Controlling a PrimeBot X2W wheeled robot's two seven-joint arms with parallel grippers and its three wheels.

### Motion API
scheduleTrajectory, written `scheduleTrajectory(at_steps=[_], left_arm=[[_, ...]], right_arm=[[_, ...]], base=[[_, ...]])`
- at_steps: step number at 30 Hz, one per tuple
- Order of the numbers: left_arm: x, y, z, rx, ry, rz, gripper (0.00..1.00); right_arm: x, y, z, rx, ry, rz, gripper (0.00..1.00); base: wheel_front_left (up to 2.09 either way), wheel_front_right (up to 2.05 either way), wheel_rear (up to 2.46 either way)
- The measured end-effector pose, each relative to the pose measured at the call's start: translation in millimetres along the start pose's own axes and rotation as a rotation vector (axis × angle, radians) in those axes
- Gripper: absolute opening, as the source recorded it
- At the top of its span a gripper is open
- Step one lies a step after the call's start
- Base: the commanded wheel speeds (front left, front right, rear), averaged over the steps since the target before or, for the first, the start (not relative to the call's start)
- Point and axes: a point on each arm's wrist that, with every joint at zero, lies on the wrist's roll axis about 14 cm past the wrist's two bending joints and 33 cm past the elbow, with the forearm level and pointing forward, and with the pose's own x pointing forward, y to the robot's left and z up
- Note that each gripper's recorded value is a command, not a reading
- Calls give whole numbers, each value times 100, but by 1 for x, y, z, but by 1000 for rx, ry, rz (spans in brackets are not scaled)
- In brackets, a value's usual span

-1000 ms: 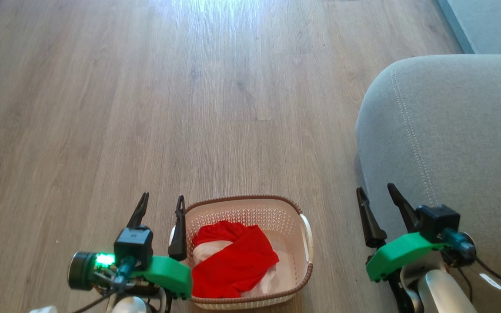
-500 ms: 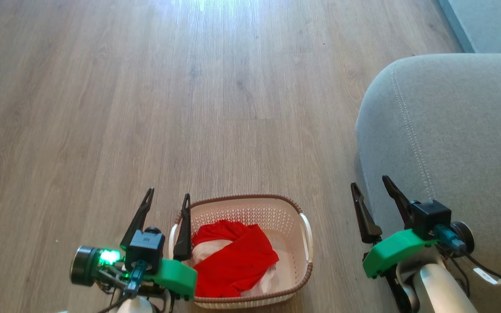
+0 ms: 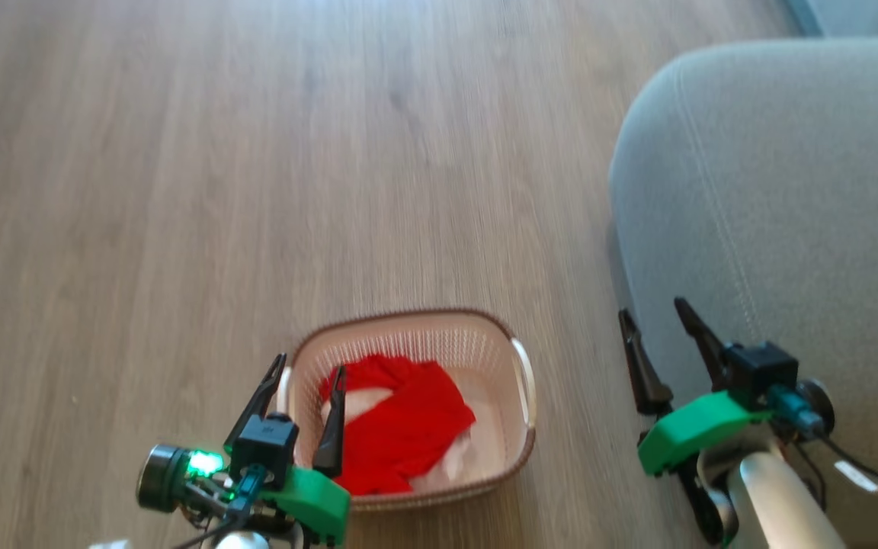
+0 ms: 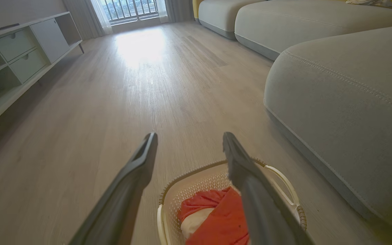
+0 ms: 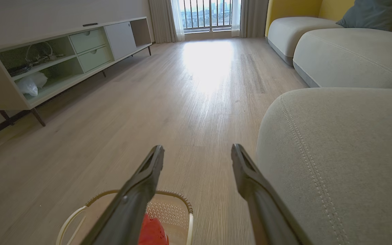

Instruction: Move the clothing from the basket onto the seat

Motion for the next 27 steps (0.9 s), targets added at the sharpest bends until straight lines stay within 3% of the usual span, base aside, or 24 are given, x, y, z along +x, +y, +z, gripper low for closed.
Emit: scheduleTrajectory(at_steps=[11,21,27], left_arm=[[58,-13,-76,-16,197,-110,100],[87,-38,-183,45,445,-310,100],[102,-45,-225,108,515,-386,100]], right_arm=[[42,-26,-25,-8,48,-43,100],[63,-48,-70,17,130,-84,100],[70,-53,-88,21,159,-85,100]], base=[[0,0,0],[0,0,0],[0,0,0]])
